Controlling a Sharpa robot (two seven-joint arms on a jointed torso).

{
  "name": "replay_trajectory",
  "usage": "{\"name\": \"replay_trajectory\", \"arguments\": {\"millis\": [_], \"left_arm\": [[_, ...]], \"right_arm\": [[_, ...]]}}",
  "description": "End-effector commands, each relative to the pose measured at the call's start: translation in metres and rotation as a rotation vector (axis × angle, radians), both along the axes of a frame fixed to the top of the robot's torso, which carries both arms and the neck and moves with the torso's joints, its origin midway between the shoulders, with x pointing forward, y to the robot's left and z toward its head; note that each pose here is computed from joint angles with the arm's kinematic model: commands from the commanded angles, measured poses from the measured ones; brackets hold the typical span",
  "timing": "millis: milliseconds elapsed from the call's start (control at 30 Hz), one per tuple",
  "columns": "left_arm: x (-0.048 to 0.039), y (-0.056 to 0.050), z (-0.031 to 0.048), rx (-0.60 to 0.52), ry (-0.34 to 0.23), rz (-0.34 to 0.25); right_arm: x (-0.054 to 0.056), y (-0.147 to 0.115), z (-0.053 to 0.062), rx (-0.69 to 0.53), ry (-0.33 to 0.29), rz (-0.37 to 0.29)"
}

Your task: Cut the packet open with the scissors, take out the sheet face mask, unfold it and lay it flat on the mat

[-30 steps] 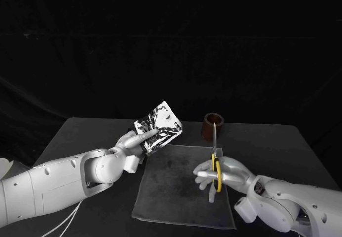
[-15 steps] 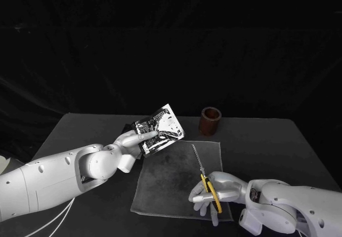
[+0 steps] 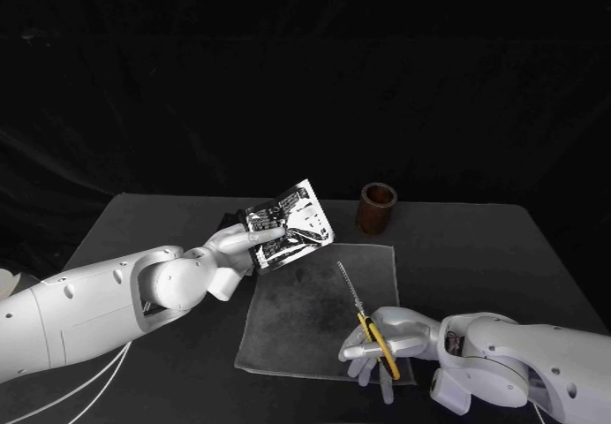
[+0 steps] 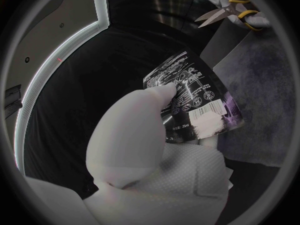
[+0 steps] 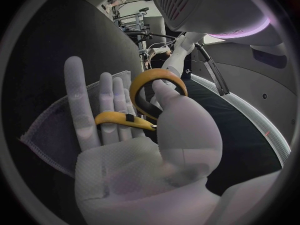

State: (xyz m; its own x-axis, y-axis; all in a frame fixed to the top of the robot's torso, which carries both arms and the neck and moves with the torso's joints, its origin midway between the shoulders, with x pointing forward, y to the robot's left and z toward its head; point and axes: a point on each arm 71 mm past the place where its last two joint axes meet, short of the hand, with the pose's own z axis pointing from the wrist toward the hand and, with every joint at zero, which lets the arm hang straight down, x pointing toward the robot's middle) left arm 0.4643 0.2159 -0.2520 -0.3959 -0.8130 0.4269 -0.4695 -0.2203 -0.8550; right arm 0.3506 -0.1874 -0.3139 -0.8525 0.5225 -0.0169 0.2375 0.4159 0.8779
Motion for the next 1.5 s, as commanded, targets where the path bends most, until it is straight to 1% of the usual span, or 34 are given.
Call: {"name": "replay_trajectory", "arguments": {"millis": [33,133,367,633,833,1100,1300,1500], "left_arm": [[-0.0013,-0.003,0.0033,-0.005,-0.016,-0.035],[-0.0015,-0.003,0.004,-0.003,-0.018,-0.034],[-0.0019,-0.005,0.0048,-0.003,-0.021,-0.034],[-0.002,-0.009,0.005,-0.004,-0.022,-0.037],[-0.0023,-0.011,0.0047,0.001,-0.018,-0.039],[-0.0031,-0.016,0.0047,0.005,-0.017,-0.051],[-0.0019,-0.017,0.0056,0.002,-0.024,-0.049],[-0.0001,-0.016,0.0092,-0.003,-0.038,-0.044]], "right_arm": [[0.0,0.001,0.0,0.028,0.038,-0.024],[0.0,0.001,0.001,0.047,0.047,-0.037],[0.0,0.002,0.005,0.065,0.065,-0.042],[0.009,0.003,0.01,0.059,0.044,-0.054],[0.013,0.006,0.013,0.057,0.031,-0.046],[0.021,0.011,0.019,0.052,0.008,-0.03],[0.024,0.013,0.019,0.045,0.007,-0.021],[0.025,0.012,0.019,0.035,0.009,-0.008]]}}
